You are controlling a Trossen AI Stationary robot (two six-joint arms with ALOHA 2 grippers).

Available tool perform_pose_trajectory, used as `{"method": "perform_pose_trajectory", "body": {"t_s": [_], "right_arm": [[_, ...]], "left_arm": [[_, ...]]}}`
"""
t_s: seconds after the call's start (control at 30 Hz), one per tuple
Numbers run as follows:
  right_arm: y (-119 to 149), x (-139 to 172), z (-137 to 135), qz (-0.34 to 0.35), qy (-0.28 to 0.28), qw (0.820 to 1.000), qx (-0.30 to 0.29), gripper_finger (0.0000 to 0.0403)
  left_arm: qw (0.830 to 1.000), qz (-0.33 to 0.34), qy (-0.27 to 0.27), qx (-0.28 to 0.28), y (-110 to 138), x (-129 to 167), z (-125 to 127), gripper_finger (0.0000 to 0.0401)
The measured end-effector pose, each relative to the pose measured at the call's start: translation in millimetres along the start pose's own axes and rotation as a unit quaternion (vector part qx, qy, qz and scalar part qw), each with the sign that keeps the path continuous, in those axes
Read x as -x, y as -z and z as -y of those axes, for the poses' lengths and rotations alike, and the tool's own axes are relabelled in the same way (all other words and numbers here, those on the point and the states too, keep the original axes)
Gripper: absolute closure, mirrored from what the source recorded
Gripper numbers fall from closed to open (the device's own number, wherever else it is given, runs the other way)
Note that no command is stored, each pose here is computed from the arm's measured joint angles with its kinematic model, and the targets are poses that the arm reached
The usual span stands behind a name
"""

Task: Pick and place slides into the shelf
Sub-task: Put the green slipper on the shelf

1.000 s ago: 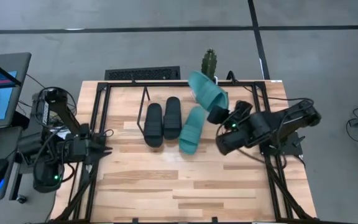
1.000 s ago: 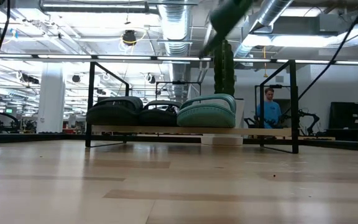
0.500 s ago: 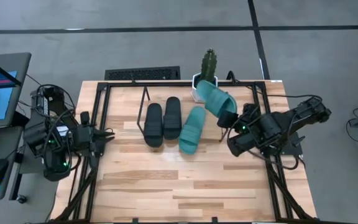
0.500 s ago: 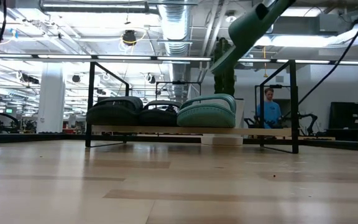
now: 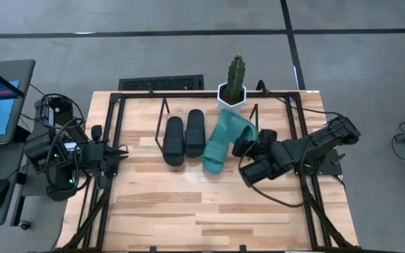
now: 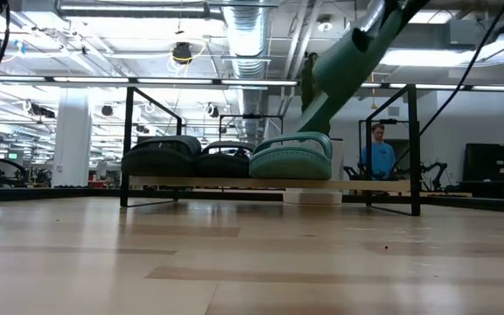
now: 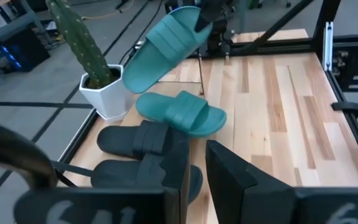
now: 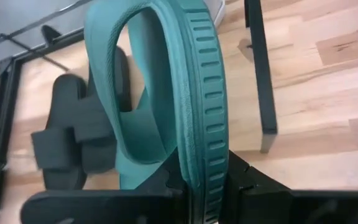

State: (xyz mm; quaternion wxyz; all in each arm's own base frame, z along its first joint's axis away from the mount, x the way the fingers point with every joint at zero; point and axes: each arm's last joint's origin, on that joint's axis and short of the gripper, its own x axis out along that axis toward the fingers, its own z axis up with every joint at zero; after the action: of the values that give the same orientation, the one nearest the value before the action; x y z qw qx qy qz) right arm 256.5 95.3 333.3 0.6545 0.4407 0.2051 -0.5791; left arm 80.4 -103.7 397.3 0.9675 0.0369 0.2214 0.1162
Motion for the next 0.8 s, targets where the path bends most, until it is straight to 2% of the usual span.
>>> {"method": "perform_pose_trajectory", "body": {"t_s": [0.3,0.5,0.8], "right_arm": [[-6.3,-17.7,-8.1,-0.001,0.039,0.999,-0.009,0.0372],[-10.2,-22.7,-9.4,-0.037,0.069,0.997,0.015,0.0372],[-9.8,-39.2,-11.2,-0.041,0.107,0.993,0.022,0.0372]], "left_arm": [[1.000,-0.018,0.012,-0.011,1.1,0.0,0.8,0.0358],[1.000,-0.020,0.013,-0.014,1.2,0.0,0.8,0.0358],[1.000,-0.020,0.013,-0.015,1.2,0.0,0.9,0.0358]]}}
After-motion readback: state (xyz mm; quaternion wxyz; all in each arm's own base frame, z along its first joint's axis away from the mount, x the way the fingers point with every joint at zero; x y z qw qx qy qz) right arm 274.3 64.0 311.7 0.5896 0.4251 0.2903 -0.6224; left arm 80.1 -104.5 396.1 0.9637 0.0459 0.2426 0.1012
